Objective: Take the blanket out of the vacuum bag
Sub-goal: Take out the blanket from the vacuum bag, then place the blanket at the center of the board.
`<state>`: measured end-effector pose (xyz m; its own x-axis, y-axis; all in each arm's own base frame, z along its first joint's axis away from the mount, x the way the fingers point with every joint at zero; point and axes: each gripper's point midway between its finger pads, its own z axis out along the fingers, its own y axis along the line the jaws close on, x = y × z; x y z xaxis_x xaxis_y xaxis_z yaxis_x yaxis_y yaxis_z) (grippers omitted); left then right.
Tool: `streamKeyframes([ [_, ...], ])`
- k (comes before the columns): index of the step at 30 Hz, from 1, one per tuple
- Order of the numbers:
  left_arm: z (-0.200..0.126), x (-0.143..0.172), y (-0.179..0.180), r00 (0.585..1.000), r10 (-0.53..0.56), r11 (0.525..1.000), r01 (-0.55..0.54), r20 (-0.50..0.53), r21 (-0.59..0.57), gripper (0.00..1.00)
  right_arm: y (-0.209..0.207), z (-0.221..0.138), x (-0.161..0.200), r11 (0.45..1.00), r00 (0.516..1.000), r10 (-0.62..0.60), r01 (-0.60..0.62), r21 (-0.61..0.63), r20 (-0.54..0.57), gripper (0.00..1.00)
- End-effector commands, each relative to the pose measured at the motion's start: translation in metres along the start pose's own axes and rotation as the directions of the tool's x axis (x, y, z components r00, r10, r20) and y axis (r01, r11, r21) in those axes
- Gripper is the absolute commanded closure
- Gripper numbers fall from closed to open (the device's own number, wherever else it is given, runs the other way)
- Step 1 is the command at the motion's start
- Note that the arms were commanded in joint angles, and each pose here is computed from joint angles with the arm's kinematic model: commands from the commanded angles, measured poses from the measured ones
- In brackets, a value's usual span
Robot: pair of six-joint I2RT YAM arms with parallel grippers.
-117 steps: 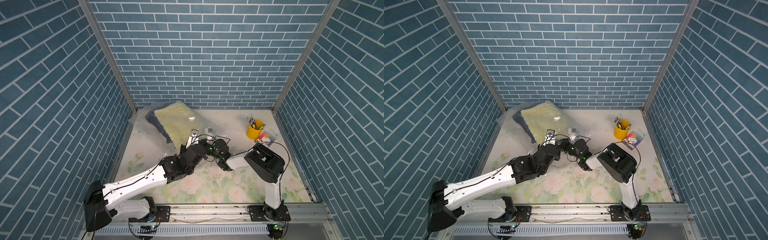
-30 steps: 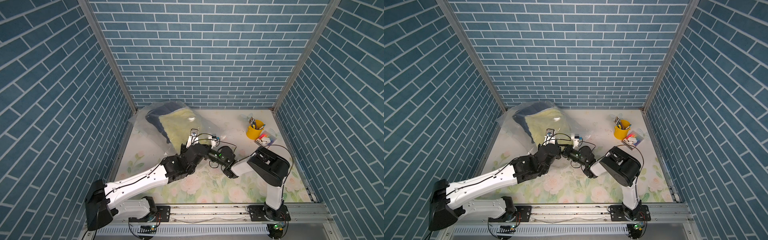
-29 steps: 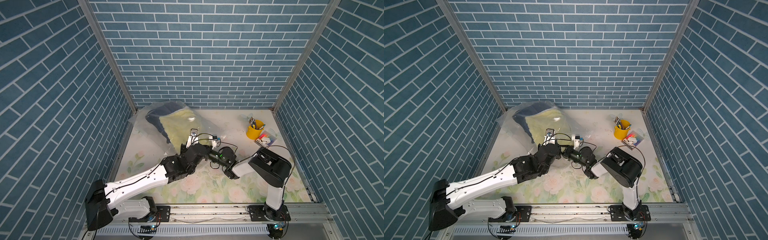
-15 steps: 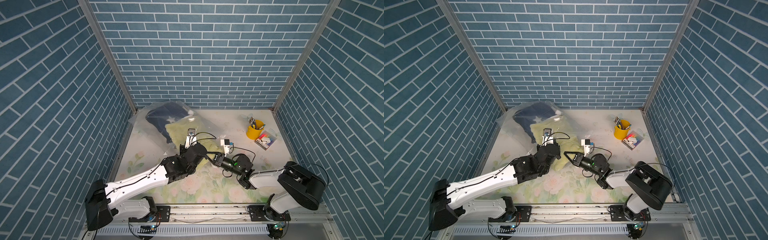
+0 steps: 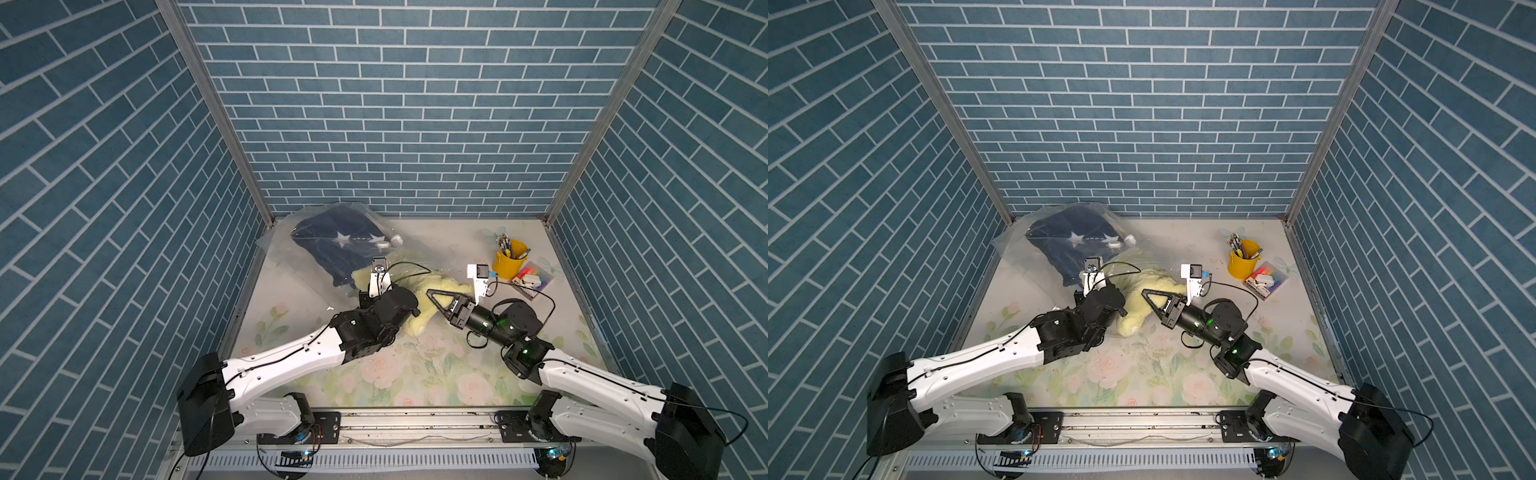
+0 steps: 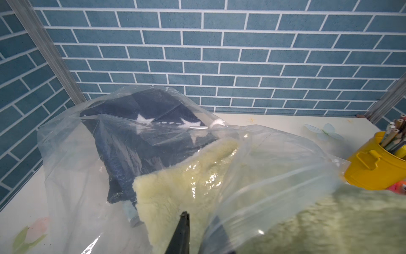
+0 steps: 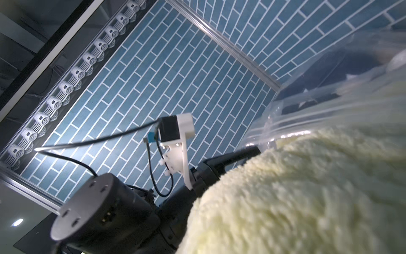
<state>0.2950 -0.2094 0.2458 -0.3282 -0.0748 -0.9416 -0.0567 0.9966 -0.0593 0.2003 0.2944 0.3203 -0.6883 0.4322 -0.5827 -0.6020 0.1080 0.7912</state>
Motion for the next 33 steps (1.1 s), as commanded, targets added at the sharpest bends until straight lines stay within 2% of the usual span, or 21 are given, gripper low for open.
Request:
streamKeyframes([
  [1,0.009,0.008,0.02,0.999,-0.038,0.996,0.039,0.012,-0.083,0.8,0.027,-0.003,-0.027,0.994,0.995,-0.098,0.099,-0.037,0.019,1.0],
  [10,0.023,0.018,0.061,0.986,-0.163,0.973,0.168,0.042,-0.156,0.8,0.074,-0.011,-0.078,0.977,0.977,-0.198,0.203,-0.063,0.084,1.0],
  [14,0.026,0.022,0.074,0.983,-0.176,0.965,0.182,0.049,-0.186,0.8,0.082,-0.019,-0.103,0.972,0.967,-0.219,0.228,-0.057,0.132,1.0],
  [21,0.043,0.039,0.1,0.979,-0.2,0.942,0.205,0.047,-0.264,0.8,0.12,-0.019,-0.145,0.952,0.944,-0.264,0.288,-0.104,0.197,1.0],
  [27,0.056,0.052,0.132,0.972,-0.23,0.907,0.234,0.054,-0.349,0.81,0.123,-0.028,-0.172,0.946,0.925,-0.294,0.318,-0.065,0.242,1.0],
  [33,0.055,0.053,0.164,0.965,-0.251,0.869,0.259,0.076,-0.422,0.81,0.091,-0.044,-0.189,0.953,0.914,-0.299,0.299,0.041,0.276,1.0],
])
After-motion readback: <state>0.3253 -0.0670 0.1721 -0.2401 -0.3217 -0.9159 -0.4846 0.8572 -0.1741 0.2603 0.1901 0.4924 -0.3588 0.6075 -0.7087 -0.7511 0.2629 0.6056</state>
